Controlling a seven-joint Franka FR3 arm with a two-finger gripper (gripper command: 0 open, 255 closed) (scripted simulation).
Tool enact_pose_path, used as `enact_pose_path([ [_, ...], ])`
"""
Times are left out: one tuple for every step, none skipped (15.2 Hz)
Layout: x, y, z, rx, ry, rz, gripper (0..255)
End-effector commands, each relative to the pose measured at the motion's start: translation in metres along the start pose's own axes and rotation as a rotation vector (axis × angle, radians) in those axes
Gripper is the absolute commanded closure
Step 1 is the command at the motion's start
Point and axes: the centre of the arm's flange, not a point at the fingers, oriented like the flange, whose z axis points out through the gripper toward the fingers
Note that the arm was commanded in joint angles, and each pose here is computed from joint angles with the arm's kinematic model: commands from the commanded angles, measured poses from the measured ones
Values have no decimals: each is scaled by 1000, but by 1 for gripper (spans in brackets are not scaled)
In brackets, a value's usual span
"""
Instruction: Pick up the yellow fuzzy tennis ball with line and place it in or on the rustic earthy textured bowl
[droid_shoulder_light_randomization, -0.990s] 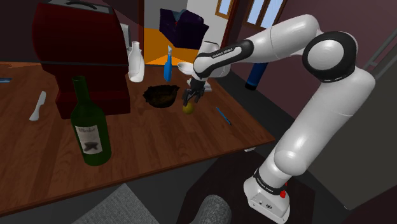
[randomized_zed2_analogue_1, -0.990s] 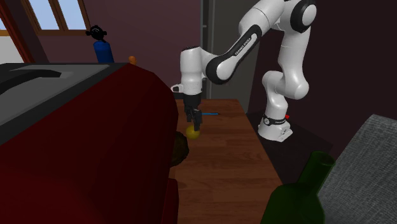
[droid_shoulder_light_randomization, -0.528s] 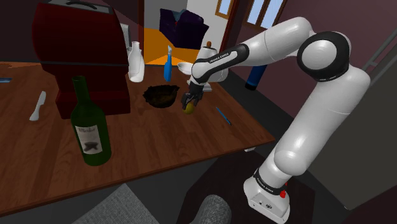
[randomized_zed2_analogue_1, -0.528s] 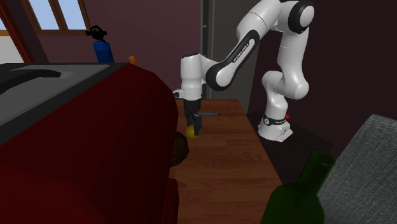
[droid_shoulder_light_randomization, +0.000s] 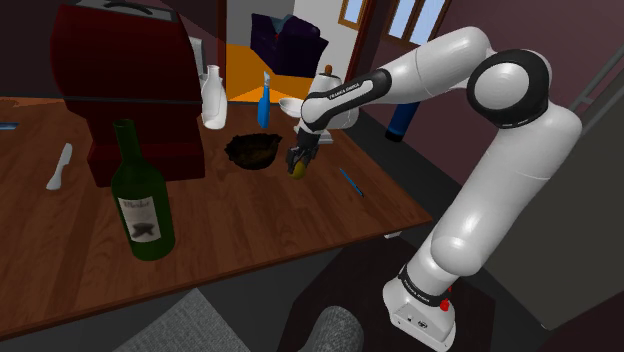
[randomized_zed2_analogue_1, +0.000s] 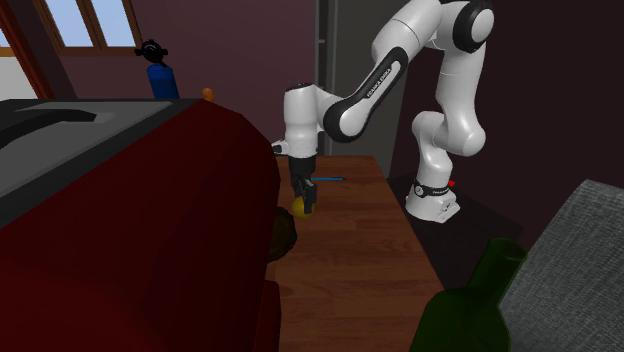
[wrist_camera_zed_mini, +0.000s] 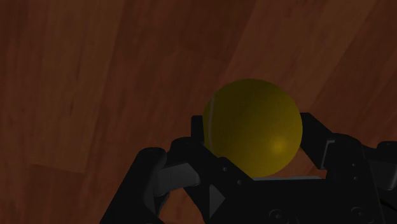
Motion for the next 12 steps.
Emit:
enact_pose_path([
  [0, 0, 0, 0, 0, 0, 255],
  [0, 0, 0, 0, 0, 0, 255],
  [0, 0, 0, 0, 0, 0, 255],
  [0, 0, 0, 0, 0, 0, 255],
  [0, 0, 0, 0, 0, 0, 255],
  [0, 0, 0, 0, 0, 0, 255],
  [0, -1, -5, 0, 0, 0, 255],
  [0, -1, -11, 0, 0, 0, 255],
  [1, -2, -16, 0, 0, 0, 255],
  [1, -2, -21, 0, 0, 0, 255],
  [1, -3, -26, 0, 0, 0, 255],
  [1, -3, -32, 0, 0, 0, 255],
])
